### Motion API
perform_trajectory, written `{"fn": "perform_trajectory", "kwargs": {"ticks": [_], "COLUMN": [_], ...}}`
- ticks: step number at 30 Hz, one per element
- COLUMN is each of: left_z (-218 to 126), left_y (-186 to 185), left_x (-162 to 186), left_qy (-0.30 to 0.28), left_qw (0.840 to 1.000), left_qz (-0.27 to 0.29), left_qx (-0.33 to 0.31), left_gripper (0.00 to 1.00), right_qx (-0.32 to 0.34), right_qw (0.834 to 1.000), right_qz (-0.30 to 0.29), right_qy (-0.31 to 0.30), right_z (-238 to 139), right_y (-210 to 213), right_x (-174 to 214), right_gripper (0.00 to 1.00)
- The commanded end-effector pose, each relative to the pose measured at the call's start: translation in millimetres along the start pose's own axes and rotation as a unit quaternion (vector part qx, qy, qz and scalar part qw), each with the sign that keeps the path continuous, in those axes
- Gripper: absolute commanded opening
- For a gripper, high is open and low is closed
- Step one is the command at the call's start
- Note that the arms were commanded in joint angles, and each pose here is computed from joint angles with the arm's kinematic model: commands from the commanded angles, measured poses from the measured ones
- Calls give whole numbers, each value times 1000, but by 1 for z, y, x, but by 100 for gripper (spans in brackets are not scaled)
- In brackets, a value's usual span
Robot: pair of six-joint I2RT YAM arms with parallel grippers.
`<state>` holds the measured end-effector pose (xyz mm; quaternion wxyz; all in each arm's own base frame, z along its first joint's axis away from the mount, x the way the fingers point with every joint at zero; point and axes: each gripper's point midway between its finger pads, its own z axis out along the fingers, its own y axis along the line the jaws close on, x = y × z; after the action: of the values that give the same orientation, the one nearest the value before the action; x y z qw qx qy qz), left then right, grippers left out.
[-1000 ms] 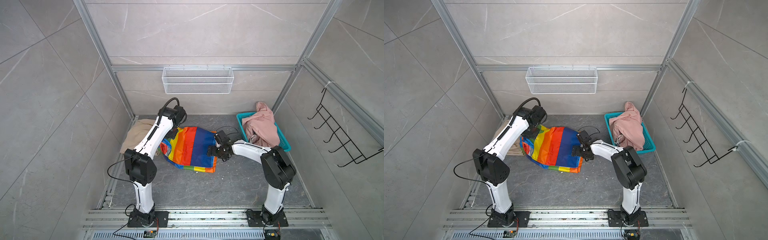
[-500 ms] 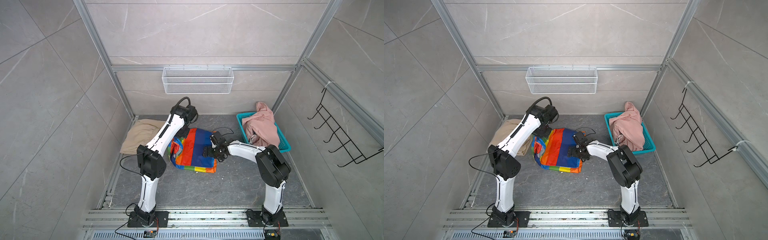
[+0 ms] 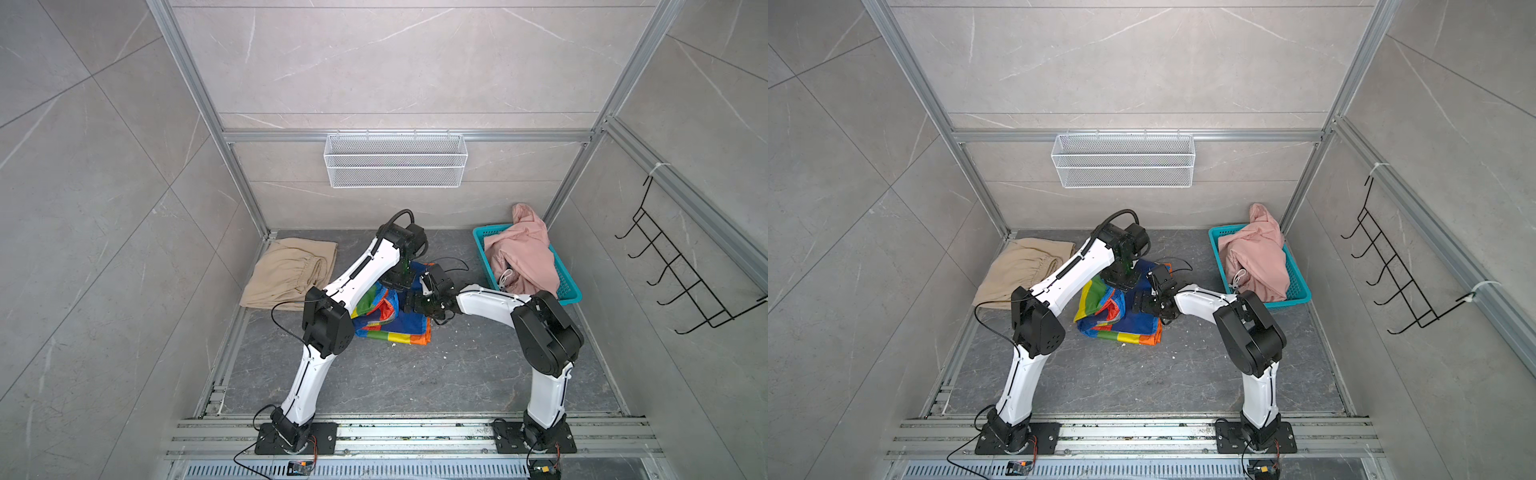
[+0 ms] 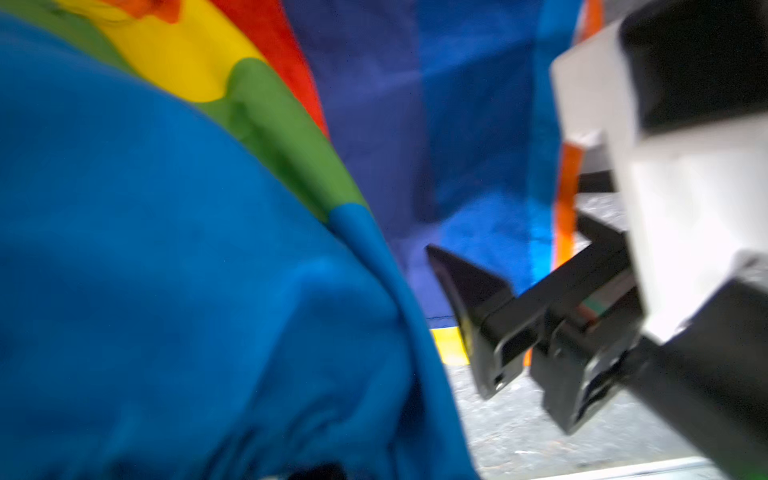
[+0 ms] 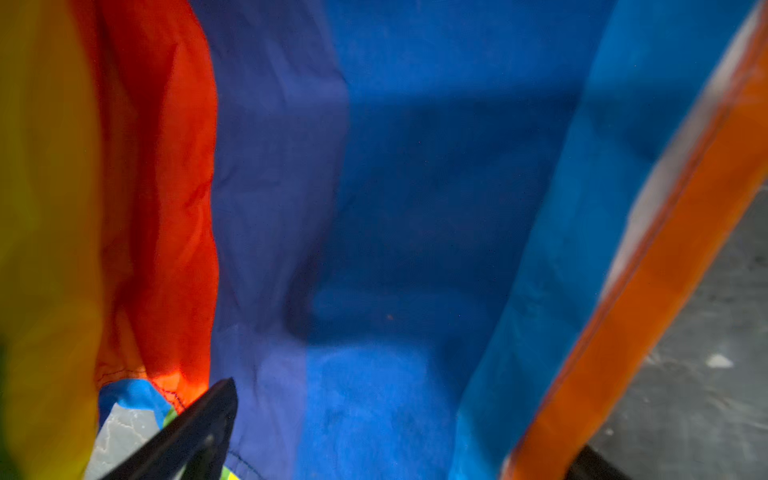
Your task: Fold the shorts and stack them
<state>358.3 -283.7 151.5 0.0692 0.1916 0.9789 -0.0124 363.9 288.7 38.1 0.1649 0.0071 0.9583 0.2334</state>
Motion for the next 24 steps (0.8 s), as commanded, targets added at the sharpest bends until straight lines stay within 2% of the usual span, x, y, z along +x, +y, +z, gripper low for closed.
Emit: {"fn": "perform_trajectory", "kwargs": {"ticks": [1, 2, 3, 7, 9, 12, 15, 19, 21, 24], "left_z": [-56, -68, -82, -139, -165, -176, -154, -97, -70, -42], "left_y": [-34, -37, -38, -26, -10, 12, 40, 65, 68, 71], "left_x": [-25, -29, -34, -42, -39, -31, -22, -11, -4, 7], "left_qy": [-94, -112, -134, -220, -270, -316, -319, -281, -258, -241], "left_qw": [988, 984, 979, 958, 942, 912, 882, 845, 839, 845], "left_qz": [-23, -24, -23, -28, -43, -86, -156, -247, -270, -285], "left_qx": [123, 139, 153, 182, 195, 247, 311, 381, 396, 384], "left_gripper": [32, 78, 99, 100, 100, 100, 100, 100, 100, 100], "right_qx": [-2, -7, -11, -14, -4, -1, -12, -30, -26, -21], "right_qw": [998, 998, 998, 999, 999, 999, 998, 998, 999, 999], "right_qz": [28, 33, 36, 41, 38, 38, 20, 20, 20, 20], "right_qy": [50, 47, 44, 30, 12, -25, -50, -43, -36, -28], "right_z": [1, -4, -10, -38, -59, -92, -111, -93, -73, -46], "right_y": [-12, -13, -13, -20, -26, -26, -8, 14, 17, 20], "right_x": [35, 35, 35, 33, 26, 7, -17, -42, -52, -63], "right_gripper": [99, 99, 99, 99, 99, 99, 99, 99, 99, 97]}}
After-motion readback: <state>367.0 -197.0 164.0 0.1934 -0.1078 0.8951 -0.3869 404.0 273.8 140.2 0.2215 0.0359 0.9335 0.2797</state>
